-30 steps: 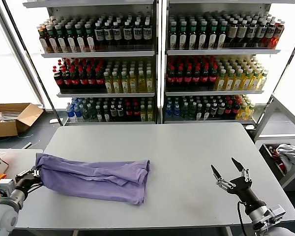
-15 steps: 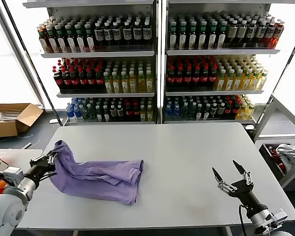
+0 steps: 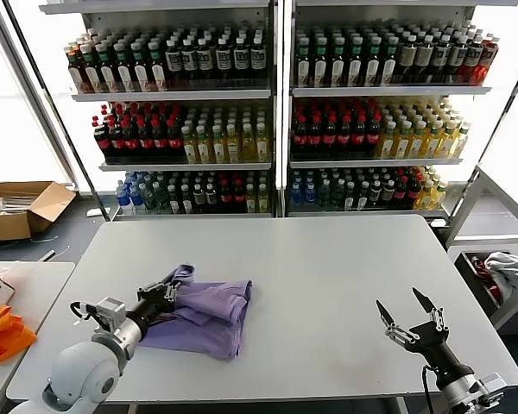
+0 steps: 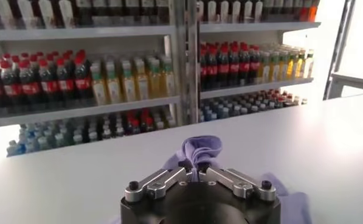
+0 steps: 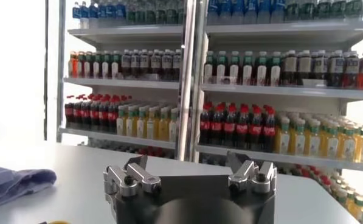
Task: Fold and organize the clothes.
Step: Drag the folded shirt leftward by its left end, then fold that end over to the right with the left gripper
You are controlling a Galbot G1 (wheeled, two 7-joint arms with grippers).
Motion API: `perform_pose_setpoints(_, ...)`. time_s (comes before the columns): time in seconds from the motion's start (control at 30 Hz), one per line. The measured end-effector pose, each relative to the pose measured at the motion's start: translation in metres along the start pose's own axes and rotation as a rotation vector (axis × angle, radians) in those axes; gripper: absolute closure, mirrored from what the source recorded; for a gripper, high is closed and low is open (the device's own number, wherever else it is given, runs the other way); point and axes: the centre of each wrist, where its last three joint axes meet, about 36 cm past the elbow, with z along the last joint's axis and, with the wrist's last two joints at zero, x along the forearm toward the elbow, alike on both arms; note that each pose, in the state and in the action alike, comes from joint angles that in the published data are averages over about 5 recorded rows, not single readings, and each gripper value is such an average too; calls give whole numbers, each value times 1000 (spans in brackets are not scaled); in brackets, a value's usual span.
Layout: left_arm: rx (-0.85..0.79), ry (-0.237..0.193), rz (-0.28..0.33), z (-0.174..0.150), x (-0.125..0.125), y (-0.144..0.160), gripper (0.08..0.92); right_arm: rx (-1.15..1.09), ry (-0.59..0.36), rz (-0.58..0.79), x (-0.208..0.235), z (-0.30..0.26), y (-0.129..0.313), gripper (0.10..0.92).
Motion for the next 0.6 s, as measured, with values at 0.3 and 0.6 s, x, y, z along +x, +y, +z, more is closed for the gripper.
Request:
perform_pose_setpoints(0.3, 18, 32, 66, 12, -29, -39, 896, -4, 2, -3, 0, 2, 3, 200)
perform_pose_setpoints(0.6, 24, 57, 98, 23, -44, -59, 752, -6, 1, -3, 0, 2, 2, 200)
